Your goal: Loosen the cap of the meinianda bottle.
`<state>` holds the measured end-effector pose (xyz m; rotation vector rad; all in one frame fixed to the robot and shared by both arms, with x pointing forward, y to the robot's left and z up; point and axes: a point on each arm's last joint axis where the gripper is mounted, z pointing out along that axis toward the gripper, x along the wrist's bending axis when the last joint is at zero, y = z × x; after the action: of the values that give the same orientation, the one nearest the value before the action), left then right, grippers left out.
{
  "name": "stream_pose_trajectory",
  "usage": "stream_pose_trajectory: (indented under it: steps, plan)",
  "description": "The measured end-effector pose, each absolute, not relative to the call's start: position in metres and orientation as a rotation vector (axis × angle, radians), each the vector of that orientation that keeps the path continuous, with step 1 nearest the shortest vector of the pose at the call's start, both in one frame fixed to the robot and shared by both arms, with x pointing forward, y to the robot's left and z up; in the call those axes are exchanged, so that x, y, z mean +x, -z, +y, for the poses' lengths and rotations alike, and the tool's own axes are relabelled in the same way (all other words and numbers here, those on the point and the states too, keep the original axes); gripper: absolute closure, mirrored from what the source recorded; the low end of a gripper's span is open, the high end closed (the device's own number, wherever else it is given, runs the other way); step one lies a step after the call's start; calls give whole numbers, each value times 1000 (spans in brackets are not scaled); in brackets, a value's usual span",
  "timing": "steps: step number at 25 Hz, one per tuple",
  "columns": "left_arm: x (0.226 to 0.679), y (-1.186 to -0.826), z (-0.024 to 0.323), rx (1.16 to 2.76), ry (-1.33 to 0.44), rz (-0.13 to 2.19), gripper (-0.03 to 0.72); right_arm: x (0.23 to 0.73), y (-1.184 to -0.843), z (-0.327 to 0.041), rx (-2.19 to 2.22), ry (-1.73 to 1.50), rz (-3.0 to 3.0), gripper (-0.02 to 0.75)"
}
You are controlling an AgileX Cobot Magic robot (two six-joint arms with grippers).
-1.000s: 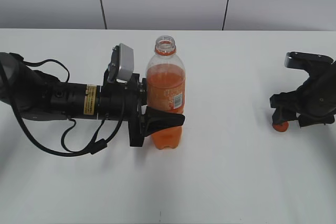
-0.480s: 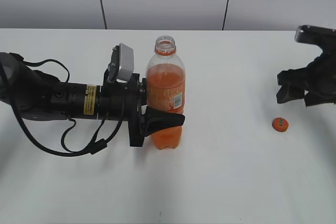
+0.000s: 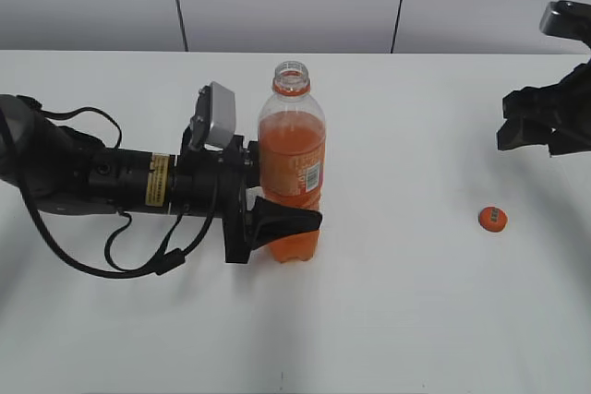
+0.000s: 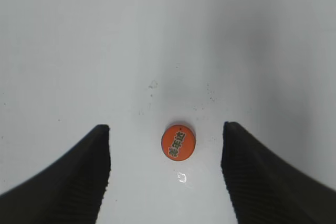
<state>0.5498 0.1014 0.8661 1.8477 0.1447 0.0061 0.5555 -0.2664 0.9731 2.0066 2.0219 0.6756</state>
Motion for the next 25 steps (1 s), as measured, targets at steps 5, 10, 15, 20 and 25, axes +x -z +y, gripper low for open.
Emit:
stream_pose_trajectory:
  steps: [5,10,15,20,25]
  plan:
    - [549,-865,102,1847,5,140,195,556,-978,-266,1999,-688,2018,241]
    - [549,-874,101,1837,-10,118,191,554,-985,-266,1986,-705,2010,241]
    - [546,-899,102,1807,-54,78,189,553,-988,-266,1978,-713,2006,241]
    - [543,-933,103,1765,-104,39,189,550,-997,-266,1959,-738,1993,241]
    - [539,-963,104,1727,-164,-9,189,546,-1015,-266,1921,-784,1966,241]
